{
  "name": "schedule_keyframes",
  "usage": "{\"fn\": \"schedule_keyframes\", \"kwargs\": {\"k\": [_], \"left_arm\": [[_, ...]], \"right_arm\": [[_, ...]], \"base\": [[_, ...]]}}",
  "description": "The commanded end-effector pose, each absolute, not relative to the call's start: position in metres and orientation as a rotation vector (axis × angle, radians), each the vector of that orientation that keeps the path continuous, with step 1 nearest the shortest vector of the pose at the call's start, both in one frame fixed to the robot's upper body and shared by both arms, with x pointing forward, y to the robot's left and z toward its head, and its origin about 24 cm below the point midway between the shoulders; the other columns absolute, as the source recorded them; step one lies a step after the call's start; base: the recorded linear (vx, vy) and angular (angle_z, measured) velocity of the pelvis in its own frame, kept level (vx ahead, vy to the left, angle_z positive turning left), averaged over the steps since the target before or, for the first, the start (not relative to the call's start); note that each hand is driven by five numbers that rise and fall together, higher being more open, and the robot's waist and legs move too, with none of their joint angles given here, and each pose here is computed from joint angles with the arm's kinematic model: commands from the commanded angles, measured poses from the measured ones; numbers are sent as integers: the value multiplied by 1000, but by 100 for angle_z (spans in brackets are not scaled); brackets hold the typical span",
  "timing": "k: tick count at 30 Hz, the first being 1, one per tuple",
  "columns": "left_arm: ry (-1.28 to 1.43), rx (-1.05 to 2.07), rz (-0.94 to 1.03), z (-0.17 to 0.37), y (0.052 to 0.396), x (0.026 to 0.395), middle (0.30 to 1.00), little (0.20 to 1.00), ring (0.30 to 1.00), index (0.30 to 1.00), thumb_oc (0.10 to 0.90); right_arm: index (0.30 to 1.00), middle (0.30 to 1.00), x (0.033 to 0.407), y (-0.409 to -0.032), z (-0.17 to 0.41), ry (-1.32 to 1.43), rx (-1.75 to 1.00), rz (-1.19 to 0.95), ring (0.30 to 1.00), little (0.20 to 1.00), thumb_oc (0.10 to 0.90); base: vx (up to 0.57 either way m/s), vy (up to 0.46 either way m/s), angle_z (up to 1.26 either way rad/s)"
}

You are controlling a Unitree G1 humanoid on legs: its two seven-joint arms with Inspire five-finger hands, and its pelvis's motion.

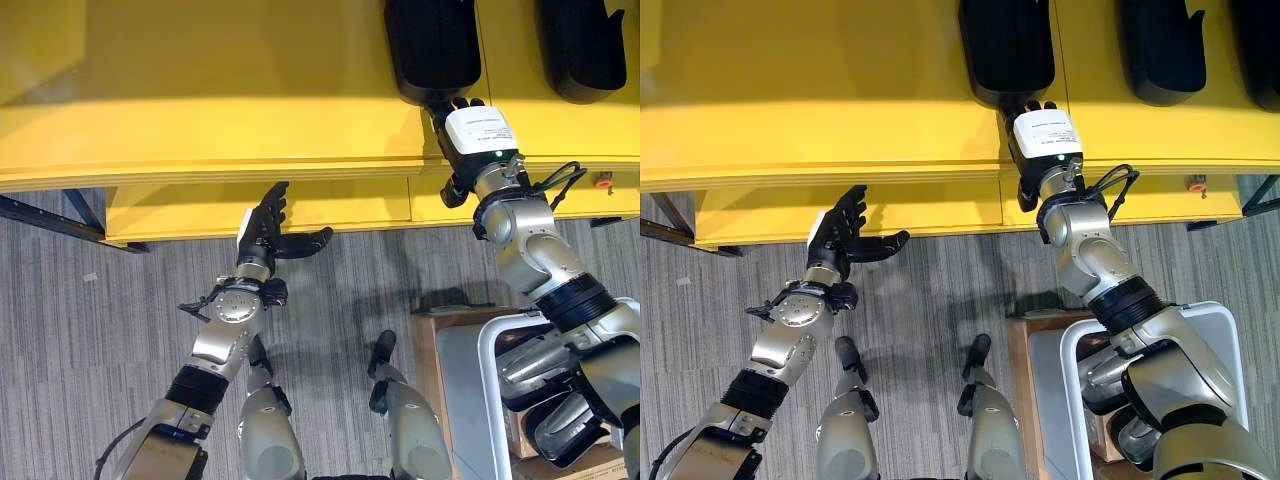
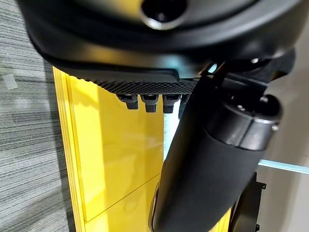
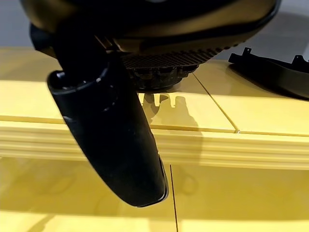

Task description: Move parts from the plastic box to the shelf.

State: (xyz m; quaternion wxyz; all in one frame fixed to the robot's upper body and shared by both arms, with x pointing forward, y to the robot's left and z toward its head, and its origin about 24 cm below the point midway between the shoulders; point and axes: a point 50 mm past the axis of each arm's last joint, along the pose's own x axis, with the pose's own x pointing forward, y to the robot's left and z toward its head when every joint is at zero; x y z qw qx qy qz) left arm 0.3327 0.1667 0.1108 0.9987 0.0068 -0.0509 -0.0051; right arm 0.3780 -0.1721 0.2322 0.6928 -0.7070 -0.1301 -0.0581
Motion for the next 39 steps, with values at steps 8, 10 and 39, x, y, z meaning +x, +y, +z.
{"fn": "schedule_keyframes", "kwargs": {"k": [8,10,39], "left_arm": [[-387,-2,-116,177,140,339,1000,1000,1000,1000,900],[-382,-5,-116,177,140,341,1000,1000,1000,1000,900],[-387,-28,-70,174,146,336,1000,1000,1000,1000,900]], "right_arm": [[1000,1000,373,-154,319,-555,-1547,-345,1000,1000,900],[1000,1000,374,-153,322,-560,-1551,-346,1000,1000,900],[1000,1000,367,-157,274,-349,-1638,-97,1000,1000,900]], "base": [[0,0,0],[0,0,0],[-4,6,0]]}}
